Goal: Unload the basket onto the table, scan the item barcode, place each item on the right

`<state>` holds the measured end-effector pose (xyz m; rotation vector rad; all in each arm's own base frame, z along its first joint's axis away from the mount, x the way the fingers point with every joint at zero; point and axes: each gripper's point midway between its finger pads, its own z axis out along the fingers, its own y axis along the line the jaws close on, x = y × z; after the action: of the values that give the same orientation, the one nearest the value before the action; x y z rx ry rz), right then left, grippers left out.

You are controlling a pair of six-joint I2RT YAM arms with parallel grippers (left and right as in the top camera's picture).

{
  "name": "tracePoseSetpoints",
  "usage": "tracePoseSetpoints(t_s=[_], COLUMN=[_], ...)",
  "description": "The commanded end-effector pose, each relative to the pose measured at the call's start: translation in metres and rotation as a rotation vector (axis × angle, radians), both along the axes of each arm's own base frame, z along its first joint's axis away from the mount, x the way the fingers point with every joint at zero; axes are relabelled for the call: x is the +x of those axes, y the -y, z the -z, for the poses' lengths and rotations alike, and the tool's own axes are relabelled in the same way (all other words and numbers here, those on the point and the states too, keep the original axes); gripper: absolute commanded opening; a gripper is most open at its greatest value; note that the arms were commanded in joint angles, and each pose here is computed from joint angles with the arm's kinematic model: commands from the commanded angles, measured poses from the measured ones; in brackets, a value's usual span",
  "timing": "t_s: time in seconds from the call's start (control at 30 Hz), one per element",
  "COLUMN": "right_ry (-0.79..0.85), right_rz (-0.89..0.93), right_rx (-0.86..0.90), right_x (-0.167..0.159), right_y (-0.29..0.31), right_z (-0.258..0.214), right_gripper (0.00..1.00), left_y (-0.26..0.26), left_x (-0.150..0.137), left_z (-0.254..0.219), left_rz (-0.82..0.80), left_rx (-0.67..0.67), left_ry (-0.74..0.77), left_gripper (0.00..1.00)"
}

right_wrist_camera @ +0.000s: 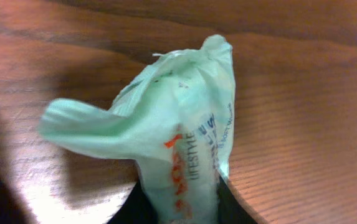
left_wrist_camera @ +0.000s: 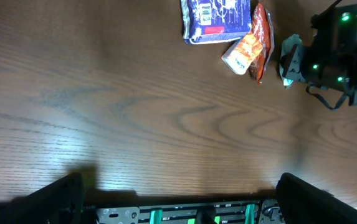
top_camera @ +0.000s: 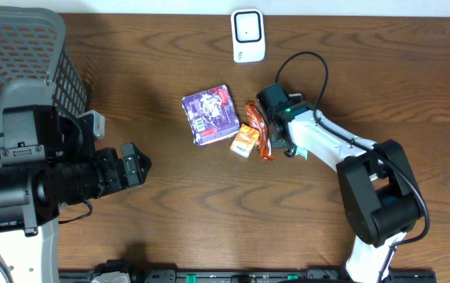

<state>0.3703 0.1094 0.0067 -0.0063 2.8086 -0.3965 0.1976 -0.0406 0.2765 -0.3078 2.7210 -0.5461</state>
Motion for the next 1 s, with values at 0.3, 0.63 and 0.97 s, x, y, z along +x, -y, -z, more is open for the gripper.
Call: tracePoseSetpoints(t_s=[0.3,0.63,0.97], right_ry=[-0.189,-0.234,-0.237], right_rz=[-0.042,-0.107,0.233], right_rx=[0.751,1.251,1.16], right_x=[0.021,0.01,-0.006], right_y=[-0.052,-0.058,-0.008], right_z=[-0.043,-0.075,-0.007], right_gripper=[0.01,0.01,0.19], left_y=[0.0,0.0,0.0], left_x=[0.0,0.0,0.0], left_z=[0.001,0.001,0.001], left_rz=[0.003,0.003,0.003], left_rx=[-0.003,-0.003,-0.003], left_ry=[-0.004,-0.004,-0.004], left_gripper=[0.98,0.98,0.98])
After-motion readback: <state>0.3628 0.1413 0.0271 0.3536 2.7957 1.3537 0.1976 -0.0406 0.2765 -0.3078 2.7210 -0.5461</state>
